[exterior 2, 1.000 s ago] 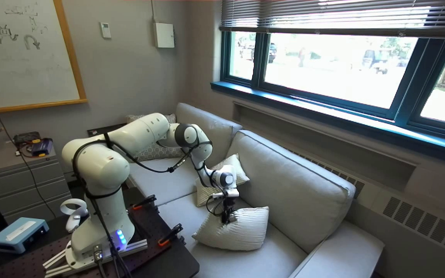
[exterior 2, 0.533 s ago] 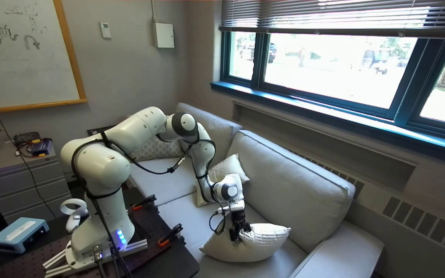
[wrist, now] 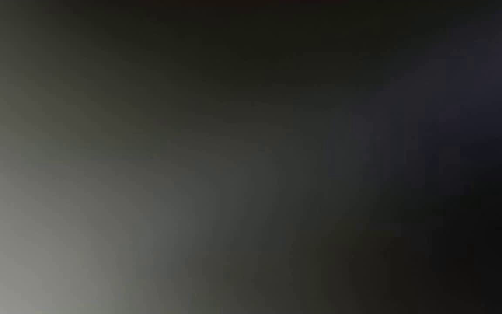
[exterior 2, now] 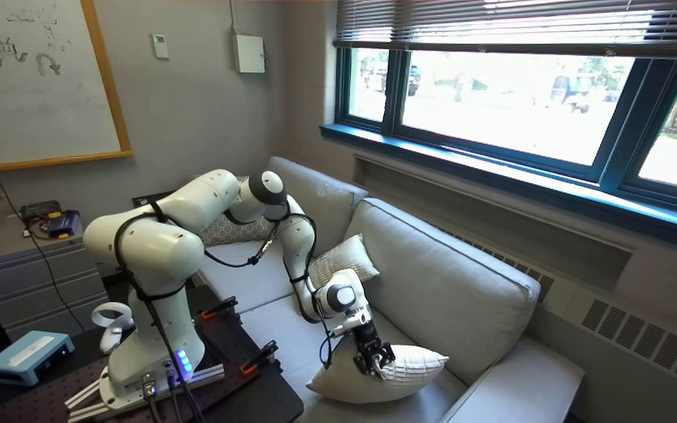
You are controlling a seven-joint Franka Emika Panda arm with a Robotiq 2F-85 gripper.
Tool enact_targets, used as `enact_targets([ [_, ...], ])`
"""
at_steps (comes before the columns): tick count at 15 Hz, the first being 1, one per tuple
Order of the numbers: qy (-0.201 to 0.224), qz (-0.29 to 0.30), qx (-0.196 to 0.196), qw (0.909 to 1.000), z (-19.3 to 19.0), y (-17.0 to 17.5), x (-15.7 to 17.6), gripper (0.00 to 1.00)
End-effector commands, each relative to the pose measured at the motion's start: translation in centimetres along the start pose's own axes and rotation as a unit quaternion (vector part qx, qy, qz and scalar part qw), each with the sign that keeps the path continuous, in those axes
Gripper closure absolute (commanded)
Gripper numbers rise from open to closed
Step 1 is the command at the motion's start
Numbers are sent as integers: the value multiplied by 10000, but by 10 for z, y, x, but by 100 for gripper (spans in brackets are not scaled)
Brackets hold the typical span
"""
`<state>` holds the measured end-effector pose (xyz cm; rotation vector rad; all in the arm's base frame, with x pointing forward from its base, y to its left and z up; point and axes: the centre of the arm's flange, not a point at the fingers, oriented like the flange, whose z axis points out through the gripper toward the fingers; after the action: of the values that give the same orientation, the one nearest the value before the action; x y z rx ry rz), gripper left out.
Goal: Move the cushions to the right shoulder of the couch
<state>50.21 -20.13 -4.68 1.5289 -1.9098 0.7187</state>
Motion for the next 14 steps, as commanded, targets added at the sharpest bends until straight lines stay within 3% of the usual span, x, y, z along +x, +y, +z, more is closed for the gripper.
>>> enact_targets([
  [1,643,494,541,9952,-38,-24,-14,94],
  [5,1324,841,1144,9810,-70,-45,-9,93],
  [9,2023,1364,1664,9554,-81,-47,27,94],
  [14,2911,1976,1722,9201,-80,-45,65,94],
])
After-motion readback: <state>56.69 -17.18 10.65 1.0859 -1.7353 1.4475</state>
